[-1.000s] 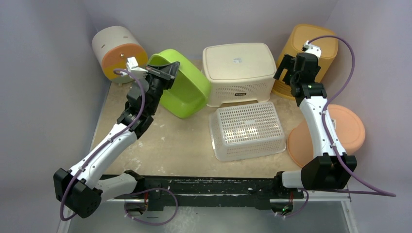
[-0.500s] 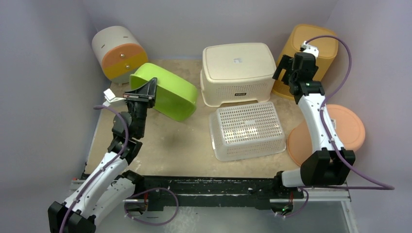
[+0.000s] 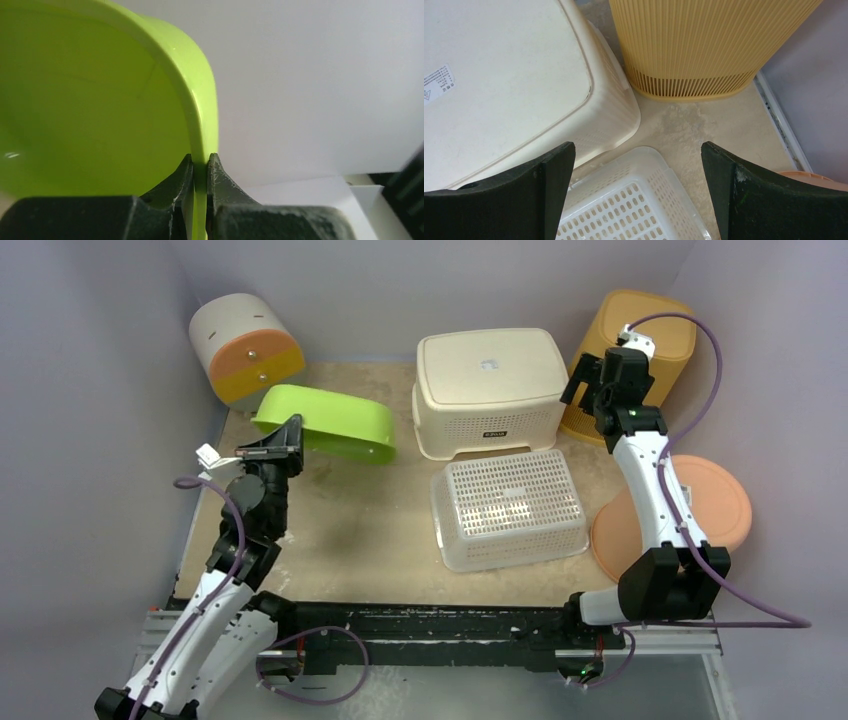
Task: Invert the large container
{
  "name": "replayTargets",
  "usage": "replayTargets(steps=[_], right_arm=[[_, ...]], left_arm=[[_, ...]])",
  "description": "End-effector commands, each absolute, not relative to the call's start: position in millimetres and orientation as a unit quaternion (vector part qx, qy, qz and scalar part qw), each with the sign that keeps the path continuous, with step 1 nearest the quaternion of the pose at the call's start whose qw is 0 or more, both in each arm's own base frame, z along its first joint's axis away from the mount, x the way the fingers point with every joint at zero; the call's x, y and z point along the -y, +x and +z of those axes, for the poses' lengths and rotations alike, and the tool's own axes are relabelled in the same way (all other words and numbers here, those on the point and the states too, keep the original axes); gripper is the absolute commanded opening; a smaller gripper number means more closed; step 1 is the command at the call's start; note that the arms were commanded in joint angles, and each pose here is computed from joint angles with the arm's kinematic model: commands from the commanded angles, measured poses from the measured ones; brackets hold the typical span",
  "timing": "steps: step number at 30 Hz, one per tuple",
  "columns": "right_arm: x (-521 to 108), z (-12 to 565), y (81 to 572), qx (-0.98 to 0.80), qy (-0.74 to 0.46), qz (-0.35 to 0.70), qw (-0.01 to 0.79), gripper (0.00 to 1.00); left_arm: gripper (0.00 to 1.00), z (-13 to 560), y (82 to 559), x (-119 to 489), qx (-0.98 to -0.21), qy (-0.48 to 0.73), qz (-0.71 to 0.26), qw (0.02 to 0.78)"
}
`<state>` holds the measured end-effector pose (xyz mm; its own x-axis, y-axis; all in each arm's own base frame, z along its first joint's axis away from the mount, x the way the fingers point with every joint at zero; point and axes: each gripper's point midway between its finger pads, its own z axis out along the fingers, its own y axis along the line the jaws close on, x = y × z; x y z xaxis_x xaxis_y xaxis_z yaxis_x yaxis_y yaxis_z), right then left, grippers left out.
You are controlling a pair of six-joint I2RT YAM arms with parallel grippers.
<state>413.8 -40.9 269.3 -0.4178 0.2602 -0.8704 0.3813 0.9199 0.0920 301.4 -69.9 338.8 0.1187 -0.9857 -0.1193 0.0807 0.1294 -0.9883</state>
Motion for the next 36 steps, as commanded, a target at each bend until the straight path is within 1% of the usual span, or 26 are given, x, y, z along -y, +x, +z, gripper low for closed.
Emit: replayTargets(steps=[1, 6, 15, 24, 29, 33, 36], right_arm=[[43.3, 299.0, 419.3, -0.814, 0.200, -0.054, 0.543, 0.97], [42.9, 300.5, 418.4, -0.812, 0.202, -0.051, 0.545, 0.97], [37.4, 292.1, 413.8, -0.820, 0.196, -0.039, 0.537, 0.97], [36.8, 289.2, 415.2, -0.821, 0.196, -0.038, 0.535, 0.97], [36.6, 288.6, 414.7, -0.822, 0.196, -0.037, 0.534, 0.97], [38.1, 288.8, 414.6, -0.820, 0.199, -0.041, 0.535, 0.98], [40.7, 290.5, 414.1, -0.818, 0.200, -0.047, 0.537, 0.98]], left_arm=[[0.00, 168.0, 283.4, 54.3, -0.679, -0.522, -0.215, 0.470], [0.00, 144.9, 279.2, 55.1, -0.699, -0.537, -0.186, 0.434], [0.00, 128.5, 279.4, 46.8, -0.708, -0.545, -0.146, 0.425], [0.00, 75.9, 273.6, 38.7, -0.735, -0.565, -0.094, 0.362], [0.00, 64.0, 280.6, 39.0, -0.760, -0.549, -0.062, 0.341], [0.16, 62.8, 286.4, 38.4, -0.777, -0.531, -0.038, 0.335], [0.21, 62.2, 287.3, 38.5, -0.784, -0.524, -0.030, 0.331]])
